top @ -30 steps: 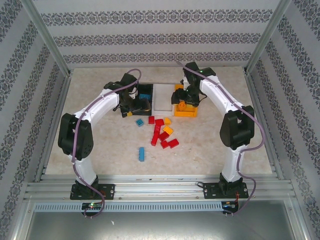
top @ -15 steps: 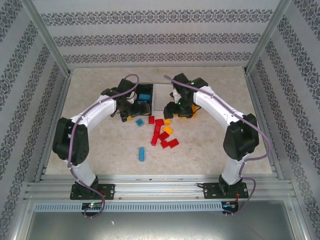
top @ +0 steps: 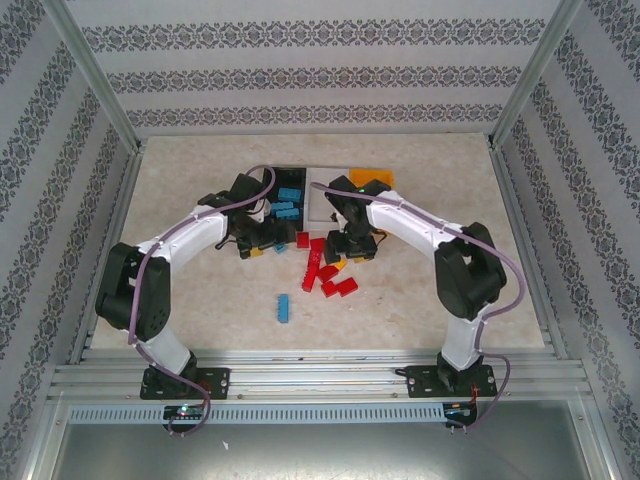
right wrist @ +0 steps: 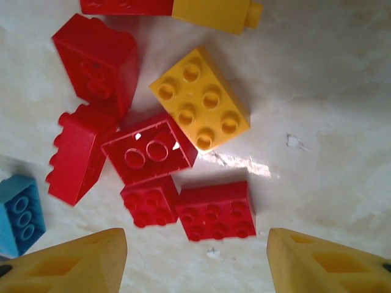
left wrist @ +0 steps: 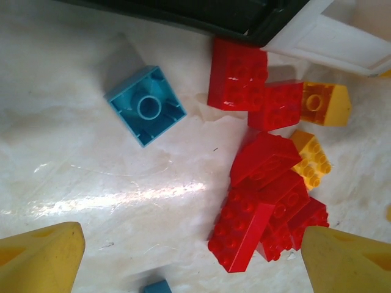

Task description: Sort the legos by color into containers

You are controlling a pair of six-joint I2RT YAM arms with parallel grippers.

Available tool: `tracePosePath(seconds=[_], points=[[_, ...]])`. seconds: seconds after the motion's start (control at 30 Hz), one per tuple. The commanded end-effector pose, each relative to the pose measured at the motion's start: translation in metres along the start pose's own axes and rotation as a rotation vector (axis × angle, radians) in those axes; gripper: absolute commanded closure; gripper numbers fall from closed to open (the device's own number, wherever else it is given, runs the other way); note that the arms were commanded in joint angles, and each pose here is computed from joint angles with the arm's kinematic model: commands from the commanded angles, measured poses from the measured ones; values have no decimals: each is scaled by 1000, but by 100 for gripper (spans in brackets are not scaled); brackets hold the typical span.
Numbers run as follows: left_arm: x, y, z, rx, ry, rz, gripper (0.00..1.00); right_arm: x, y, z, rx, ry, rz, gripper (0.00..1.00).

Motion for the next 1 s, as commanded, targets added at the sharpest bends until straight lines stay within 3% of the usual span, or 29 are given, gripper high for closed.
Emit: tracePosePath(seconds=[0.0, 0.47, 0.73, 0.97], points=[[14, -5, -15, -73, 8, -28, 8, 17, 10, 0, 1, -3, -19, 37], [21, -1, -7, -60, 4, -22, 7, 34, 36, -15, -81, 26, 34, 34], [23, 2, -4, -71, -6, -18, 7, 41, 40, -17, -114, 48, 55, 39], [22, 0, 0, -74, -1, -15, 6, 23, 35, -31, -148, 118, 66, 49]])
Point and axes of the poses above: each hand's point on the last joint's axis, 136 mm out from that joint toward the fingers, its own y axis out along the fingers, its own z axis along the line the jaws close on, x = y × z, the point moved 4 cm from there along -y, back along the fingers, and after that the axes turned 13 degrees about -y, right-handed, at the moved point
